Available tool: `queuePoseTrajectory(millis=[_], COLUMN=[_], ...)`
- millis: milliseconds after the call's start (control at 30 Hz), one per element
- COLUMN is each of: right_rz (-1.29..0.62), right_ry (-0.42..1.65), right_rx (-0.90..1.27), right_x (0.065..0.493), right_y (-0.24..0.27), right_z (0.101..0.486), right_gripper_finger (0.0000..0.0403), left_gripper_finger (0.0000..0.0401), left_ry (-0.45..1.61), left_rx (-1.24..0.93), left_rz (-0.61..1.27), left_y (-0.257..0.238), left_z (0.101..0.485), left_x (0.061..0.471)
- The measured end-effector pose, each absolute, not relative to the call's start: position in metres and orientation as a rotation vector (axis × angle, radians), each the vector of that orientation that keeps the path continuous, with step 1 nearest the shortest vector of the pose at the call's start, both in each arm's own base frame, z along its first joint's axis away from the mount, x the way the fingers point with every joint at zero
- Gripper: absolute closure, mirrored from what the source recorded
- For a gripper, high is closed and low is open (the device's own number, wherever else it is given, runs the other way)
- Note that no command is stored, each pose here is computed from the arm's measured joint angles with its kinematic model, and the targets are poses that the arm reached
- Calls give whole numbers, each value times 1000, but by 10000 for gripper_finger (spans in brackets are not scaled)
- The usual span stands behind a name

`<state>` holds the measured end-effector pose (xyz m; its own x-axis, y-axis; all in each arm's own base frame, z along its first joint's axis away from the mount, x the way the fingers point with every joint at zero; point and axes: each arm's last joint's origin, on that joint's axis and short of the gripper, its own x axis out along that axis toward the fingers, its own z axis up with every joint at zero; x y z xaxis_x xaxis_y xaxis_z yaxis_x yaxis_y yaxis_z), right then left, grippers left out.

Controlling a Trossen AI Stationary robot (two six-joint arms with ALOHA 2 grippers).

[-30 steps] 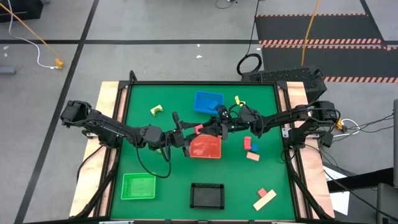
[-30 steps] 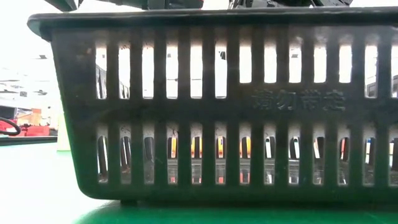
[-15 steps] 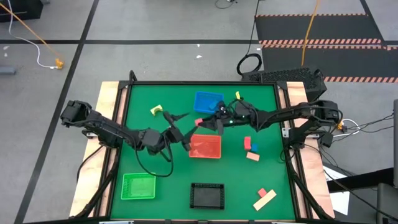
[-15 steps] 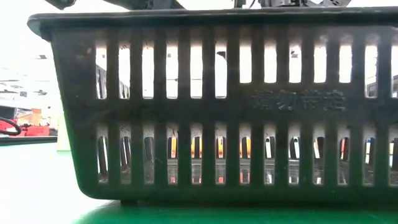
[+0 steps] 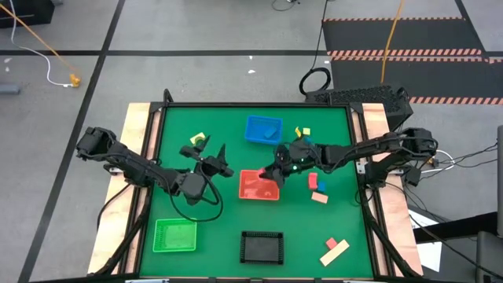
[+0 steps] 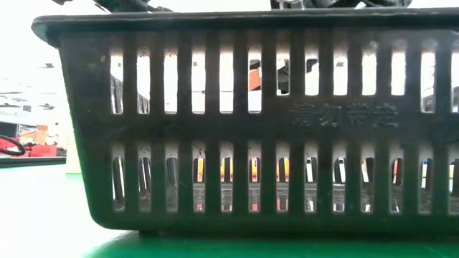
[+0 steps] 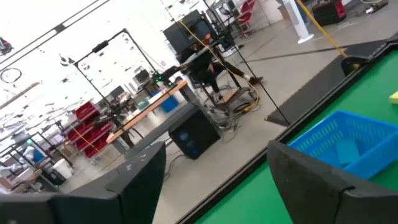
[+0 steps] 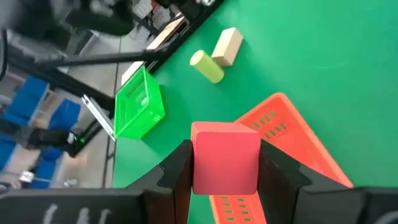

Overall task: Sort & place blocks by color
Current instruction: Put the top left orange block into the orange bin, then put the bottom green block into the green bin

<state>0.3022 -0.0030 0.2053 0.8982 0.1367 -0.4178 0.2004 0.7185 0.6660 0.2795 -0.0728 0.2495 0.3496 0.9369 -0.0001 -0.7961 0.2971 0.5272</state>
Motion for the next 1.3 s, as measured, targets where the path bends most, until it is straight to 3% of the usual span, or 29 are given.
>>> queuePoseTrajectory(millis=[433,700,867,1100,1300], right_rz=[-40,-9,18,31,33], right_ry=[476,511,525,471,446], right_rx=[415,155,68,44,39], right_x=[299,300,302,306,307], right_y=[32,45,48,48,48], right_z=[202,193,186,189,192], right_gripper_finger=[274,269,244,185,153], left_gripper_finger=[183,185,185,185,185], left_ry=[304,210,223,346,656], left_rx=[434,282,115,-96,-268], left_rz=[1178,975,764,571,416], left_y=[-67,-74,-77,-80,-84], left_z=[245,238,226,208,185], left_x=[282,284,286,283,269])
